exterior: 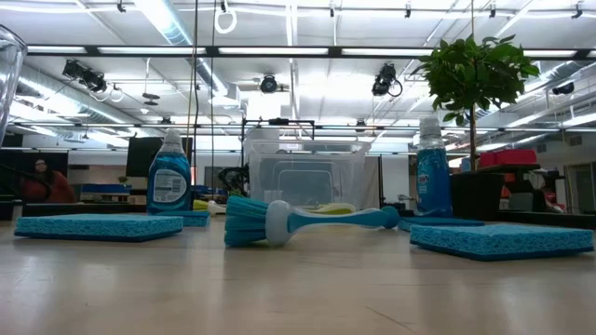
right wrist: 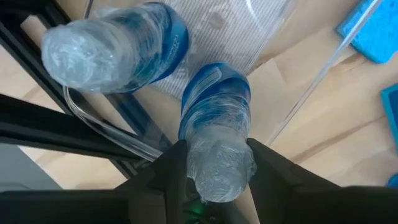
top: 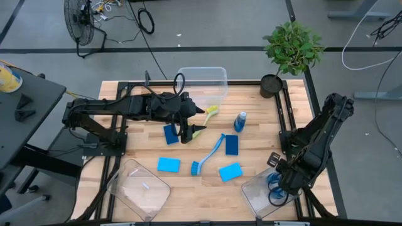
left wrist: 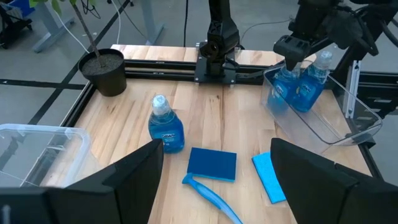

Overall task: Pick & Place Kitchen Sink Supplies
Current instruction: Put the blue dishwashing liquid into the bottom right transparent bin

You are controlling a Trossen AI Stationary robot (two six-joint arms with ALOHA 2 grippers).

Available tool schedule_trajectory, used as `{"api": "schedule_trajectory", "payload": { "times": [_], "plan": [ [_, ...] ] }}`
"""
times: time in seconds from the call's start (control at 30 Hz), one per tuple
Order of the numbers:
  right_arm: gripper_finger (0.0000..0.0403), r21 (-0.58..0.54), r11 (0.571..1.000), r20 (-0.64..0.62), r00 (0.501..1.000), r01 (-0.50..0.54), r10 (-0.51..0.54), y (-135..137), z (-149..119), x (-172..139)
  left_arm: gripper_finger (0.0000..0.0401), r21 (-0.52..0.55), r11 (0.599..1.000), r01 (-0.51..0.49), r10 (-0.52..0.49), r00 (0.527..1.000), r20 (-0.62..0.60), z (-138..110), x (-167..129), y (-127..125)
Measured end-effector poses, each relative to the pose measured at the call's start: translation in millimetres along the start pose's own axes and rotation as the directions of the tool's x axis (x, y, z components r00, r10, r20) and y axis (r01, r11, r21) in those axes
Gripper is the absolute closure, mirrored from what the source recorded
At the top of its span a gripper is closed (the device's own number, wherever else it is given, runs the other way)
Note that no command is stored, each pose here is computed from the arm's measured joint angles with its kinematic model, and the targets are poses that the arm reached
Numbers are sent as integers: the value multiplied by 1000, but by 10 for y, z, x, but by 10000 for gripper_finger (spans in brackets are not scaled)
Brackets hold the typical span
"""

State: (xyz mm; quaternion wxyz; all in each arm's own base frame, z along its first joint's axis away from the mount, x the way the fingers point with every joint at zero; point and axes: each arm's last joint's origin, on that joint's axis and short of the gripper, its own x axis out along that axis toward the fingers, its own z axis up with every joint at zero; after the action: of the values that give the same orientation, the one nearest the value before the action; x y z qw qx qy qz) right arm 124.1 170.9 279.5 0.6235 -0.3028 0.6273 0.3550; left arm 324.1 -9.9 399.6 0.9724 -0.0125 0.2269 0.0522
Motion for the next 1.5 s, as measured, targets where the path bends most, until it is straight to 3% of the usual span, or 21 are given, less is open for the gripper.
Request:
{"api": "schedule_trajectory", "payload": {
  "times": [0.27,0.73,1.07,1.2,1.33,1.5],
  "plan": [
    [231,105,994,0,1000,5,-5,-2,0,0,103,0,1000,0,0,1000,0,0,0,0],
    [187,103,995,24,1000,-4,2,0,22,-6,103,0,1000,0,0,1000,1,1,0,0],
    [170,123,992,90,996,-5,-6,-44,64,-200,103,0,1000,0,0,1000,1,0,1,1],
    [170,162,985,132,988,55,-77,-129,84,-337,103,0,1000,0,0,1000,1,1,2,0],
    [170,279,941,143,961,189,-235,-286,80,-448,103,4,1000,0,0,1000,3,2,2,0],
    [170,485,826,75,927,288,-367,-562,1,-476,118,-22,1000,7,-7,1000,15,16,-29,-19]
  ]
}}
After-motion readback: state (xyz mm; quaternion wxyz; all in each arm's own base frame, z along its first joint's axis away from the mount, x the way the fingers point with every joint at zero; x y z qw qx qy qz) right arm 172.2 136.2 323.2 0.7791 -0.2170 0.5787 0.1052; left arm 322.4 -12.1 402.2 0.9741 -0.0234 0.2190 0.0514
